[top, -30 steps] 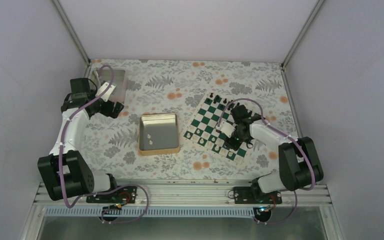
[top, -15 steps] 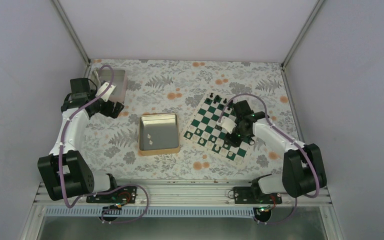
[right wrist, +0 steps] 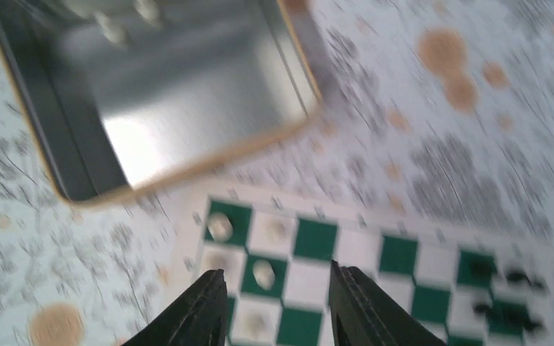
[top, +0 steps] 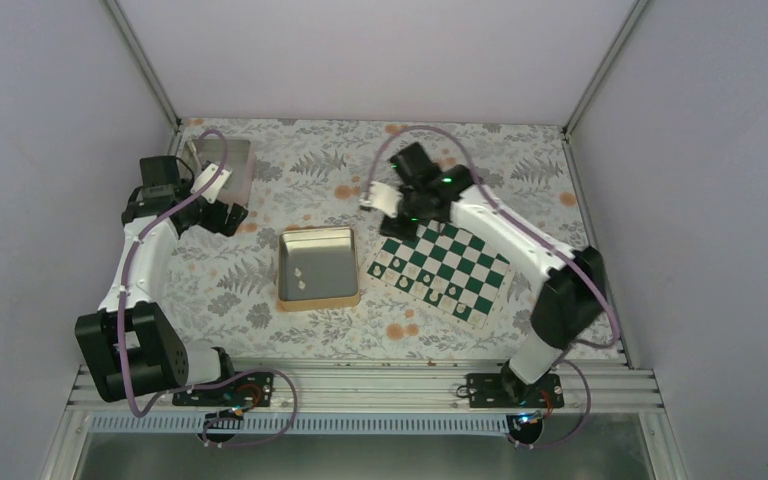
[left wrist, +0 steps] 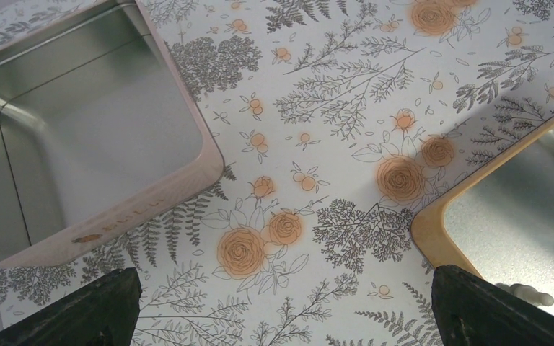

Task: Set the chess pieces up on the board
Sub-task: Pick up the chess piece from the storage box.

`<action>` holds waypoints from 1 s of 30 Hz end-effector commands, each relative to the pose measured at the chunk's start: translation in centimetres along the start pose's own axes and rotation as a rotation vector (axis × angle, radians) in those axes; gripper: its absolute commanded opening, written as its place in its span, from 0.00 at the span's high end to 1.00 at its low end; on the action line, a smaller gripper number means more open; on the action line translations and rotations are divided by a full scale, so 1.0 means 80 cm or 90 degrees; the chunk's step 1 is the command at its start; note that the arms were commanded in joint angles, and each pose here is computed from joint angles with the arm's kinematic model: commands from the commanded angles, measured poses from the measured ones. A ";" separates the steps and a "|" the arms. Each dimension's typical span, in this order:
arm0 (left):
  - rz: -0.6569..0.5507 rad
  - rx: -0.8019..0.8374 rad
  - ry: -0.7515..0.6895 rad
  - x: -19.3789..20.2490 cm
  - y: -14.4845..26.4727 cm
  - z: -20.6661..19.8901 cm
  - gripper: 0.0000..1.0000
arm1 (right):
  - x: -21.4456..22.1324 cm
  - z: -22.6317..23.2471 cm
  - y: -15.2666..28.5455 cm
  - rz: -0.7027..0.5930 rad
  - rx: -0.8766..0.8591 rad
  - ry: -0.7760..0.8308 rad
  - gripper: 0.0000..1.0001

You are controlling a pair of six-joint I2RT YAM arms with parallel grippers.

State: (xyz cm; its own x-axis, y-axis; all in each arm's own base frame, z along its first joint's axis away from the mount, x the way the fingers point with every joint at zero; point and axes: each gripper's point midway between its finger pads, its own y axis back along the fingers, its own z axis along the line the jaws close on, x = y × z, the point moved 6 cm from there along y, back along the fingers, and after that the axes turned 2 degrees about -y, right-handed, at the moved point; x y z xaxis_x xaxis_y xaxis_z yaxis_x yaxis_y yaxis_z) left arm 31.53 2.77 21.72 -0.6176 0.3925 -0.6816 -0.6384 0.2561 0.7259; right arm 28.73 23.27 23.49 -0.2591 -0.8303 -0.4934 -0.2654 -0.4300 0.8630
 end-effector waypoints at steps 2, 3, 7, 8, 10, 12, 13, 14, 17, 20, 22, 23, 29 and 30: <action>-0.034 -0.006 -0.019 -0.016 0.014 0.001 0.00 | -0.069 0.058 -0.064 0.006 -0.090 0.069 0.63; -0.035 -0.006 -0.019 -0.016 0.014 0.001 0.00 | -0.082 0.068 -0.074 -0.006 -0.100 0.081 0.64; -0.036 -0.016 -0.018 -0.017 0.014 0.003 0.00 | -0.122 0.099 -0.120 -0.040 -0.133 0.112 0.66; -0.036 -0.018 -0.020 -0.017 0.014 0.004 0.00 | -0.129 0.106 -0.131 -0.043 -0.144 0.117 0.67; -0.036 -0.020 -0.019 -0.016 0.014 0.004 0.00 | -0.138 0.121 -0.153 -0.040 -0.163 0.125 0.67; -0.036 -0.021 -0.019 -0.016 0.014 0.004 0.00 | -0.141 0.137 -0.175 -0.028 -0.180 0.137 0.67; -0.036 -0.021 -0.020 -0.015 0.014 0.004 0.00 | -0.142 0.144 -0.183 -0.022 -0.189 0.143 0.67; -0.037 -0.021 -0.021 -0.016 0.014 0.004 0.00 | -0.142 0.150 -0.191 -0.017 -0.200 0.147 0.66; -0.037 -0.020 -0.021 -0.016 0.013 0.003 0.00 | -0.148 0.161 -0.204 -0.011 -0.223 0.155 0.65; -0.037 -0.016 -0.022 -0.015 0.012 0.003 0.00 | -0.147 0.168 -0.215 0.007 -0.240 0.163 0.66; -0.036 -0.014 -0.022 -0.014 0.011 0.003 0.00 | -0.144 0.172 -0.221 0.018 -0.250 0.165 0.66; -0.035 -0.013 -0.022 -0.013 0.011 0.003 0.00 | -0.143 0.174 -0.223 0.020 -0.252 0.167 0.66; -0.036 -0.013 -0.022 -0.014 0.011 0.002 0.00 | -0.134 0.180 -0.233 0.044 -0.250 0.169 0.67; -0.036 -0.013 -0.022 -0.014 0.011 0.002 0.00 | -0.131 0.180 -0.235 0.048 -0.248 0.168 0.67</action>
State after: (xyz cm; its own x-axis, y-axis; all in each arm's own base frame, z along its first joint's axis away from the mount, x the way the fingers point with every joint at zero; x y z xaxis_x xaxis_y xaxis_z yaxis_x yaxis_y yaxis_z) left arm 31.55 2.81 22.05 -0.6077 0.3955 -0.6887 -0.6500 0.2505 0.7175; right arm 23.89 44.77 11.64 -0.0142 -0.8961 -0.4436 0.1033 -0.4426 0.8907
